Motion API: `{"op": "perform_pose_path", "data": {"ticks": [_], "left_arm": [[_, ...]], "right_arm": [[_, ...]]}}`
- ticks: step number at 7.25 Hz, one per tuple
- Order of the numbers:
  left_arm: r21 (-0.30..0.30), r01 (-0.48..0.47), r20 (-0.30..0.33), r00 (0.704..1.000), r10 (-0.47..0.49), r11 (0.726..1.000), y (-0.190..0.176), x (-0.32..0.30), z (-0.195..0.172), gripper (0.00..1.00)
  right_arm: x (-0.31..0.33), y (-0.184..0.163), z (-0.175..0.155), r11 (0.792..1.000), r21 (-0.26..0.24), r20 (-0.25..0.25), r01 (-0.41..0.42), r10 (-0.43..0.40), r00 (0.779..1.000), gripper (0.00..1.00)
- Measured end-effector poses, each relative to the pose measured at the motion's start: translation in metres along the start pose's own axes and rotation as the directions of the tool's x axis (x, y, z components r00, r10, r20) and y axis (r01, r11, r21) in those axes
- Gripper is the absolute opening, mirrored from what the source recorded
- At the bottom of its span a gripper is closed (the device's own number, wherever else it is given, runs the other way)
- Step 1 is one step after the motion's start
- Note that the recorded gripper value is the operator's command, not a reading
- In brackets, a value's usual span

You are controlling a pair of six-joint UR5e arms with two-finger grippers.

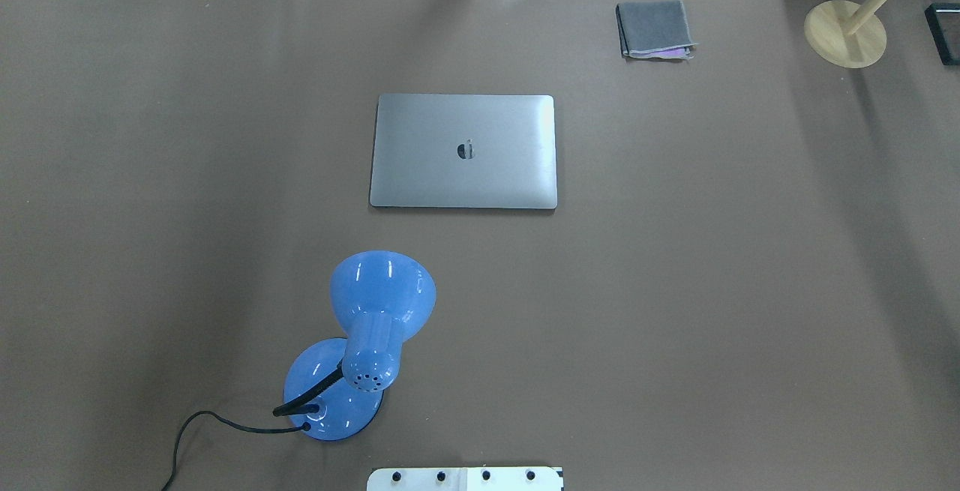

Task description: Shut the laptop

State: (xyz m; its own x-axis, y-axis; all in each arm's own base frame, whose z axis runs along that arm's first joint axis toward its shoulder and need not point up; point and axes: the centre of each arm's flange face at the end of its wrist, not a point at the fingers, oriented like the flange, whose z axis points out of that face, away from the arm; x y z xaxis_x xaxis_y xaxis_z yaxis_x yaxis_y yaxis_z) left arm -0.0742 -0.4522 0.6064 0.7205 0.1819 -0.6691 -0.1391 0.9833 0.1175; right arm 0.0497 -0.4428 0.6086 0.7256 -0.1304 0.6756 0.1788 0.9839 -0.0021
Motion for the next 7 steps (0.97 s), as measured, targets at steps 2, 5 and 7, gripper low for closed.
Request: {"op": "perform_pose_path", "data": {"ticks": [2,5,7], "left_arm": [[0.001,-0.002,0.000,1.000,0.002,1.000,-0.0001,-0.0001,0.0001,0.98],[-0.003,0.001,-0.002,1.000,-0.001,1.000,0.0006,-0.0017,0.0021,0.98],[-0.003,0.001,-0.002,1.000,-0.001,1.000,0.0002,-0.0018,0.0021,0.98]], "right_arm": [[0.0010,0.0018,0.0014,1.000,-0.003,0.000,-0.002,0.002,1.000,1.00],[0.0010,0.0023,0.0015,1.000,-0.003,0.000,-0.002,0.002,1.000,1.00],[0.0010,0.0023,0.0015,1.000,-0.003,0.000,-0.002,0.002,1.000,1.00]]}}
